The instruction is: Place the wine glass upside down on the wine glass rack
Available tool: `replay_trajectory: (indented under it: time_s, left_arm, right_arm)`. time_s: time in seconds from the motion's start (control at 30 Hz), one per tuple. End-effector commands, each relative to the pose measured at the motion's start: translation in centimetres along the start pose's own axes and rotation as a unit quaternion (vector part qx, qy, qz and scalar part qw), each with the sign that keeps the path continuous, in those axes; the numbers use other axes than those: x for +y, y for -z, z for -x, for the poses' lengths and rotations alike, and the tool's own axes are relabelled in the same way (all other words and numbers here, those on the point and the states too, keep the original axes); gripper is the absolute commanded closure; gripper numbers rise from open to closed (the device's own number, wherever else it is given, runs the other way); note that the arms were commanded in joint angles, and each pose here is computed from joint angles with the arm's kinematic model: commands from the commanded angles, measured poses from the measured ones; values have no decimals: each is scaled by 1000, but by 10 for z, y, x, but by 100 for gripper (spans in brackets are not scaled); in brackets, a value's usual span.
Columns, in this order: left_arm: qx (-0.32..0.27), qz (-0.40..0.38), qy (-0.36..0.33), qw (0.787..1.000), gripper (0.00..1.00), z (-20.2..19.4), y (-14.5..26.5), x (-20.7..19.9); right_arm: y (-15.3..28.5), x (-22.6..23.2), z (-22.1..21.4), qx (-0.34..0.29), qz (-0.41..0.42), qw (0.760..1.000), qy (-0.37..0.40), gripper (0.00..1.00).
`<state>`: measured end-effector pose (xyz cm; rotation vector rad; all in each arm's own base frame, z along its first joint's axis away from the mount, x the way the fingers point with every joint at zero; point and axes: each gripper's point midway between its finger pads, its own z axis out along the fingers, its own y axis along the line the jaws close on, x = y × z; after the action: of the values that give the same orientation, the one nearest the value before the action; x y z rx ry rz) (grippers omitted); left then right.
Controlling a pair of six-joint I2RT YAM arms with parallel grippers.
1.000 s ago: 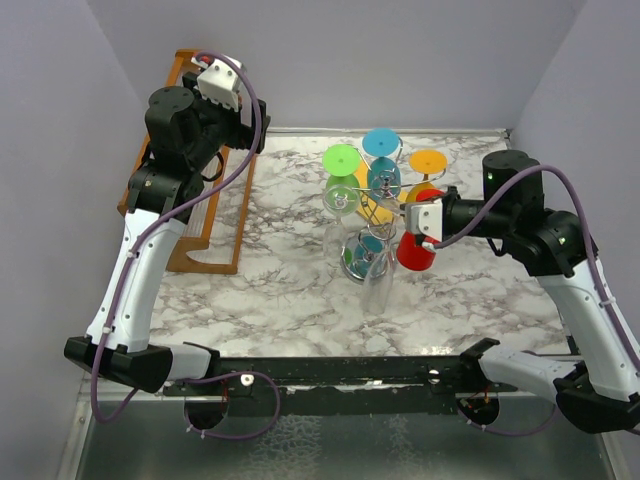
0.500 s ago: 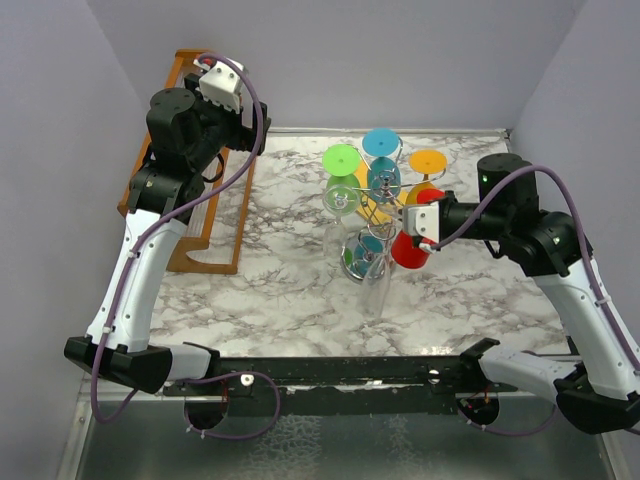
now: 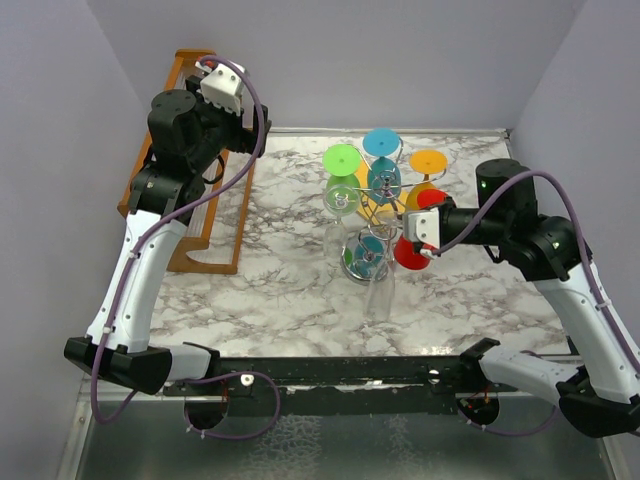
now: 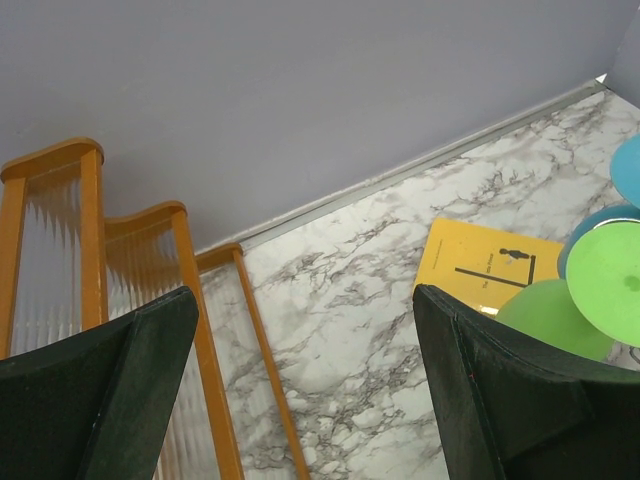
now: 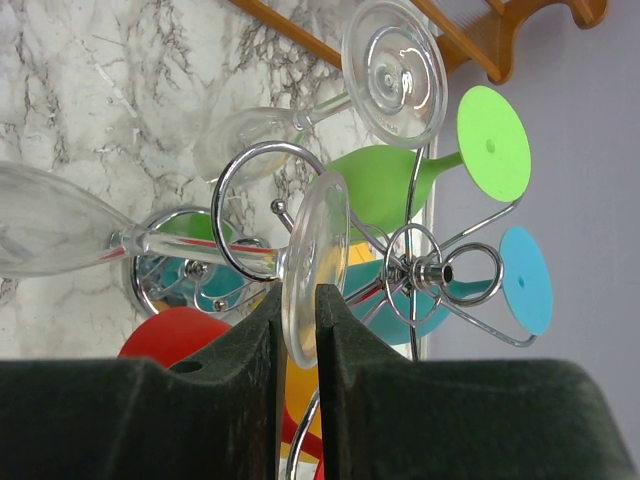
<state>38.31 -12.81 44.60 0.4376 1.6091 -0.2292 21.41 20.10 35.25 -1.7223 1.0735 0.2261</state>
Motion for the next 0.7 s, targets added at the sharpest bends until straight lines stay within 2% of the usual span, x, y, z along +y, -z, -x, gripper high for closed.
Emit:
replay_trajectory:
  time_s: [0.0, 0.67]
  left_arm:
    - [-25, -5, -9, 1000, 8, 14, 10, -1]
    - [-23, -7, -17, 1000, 8, 12, 11, -1]
  right_arm:
    - [5, 2, 7, -12, -7, 1000, -3, 83]
    - [8, 8, 7, -11, -5, 1000, -8, 74]
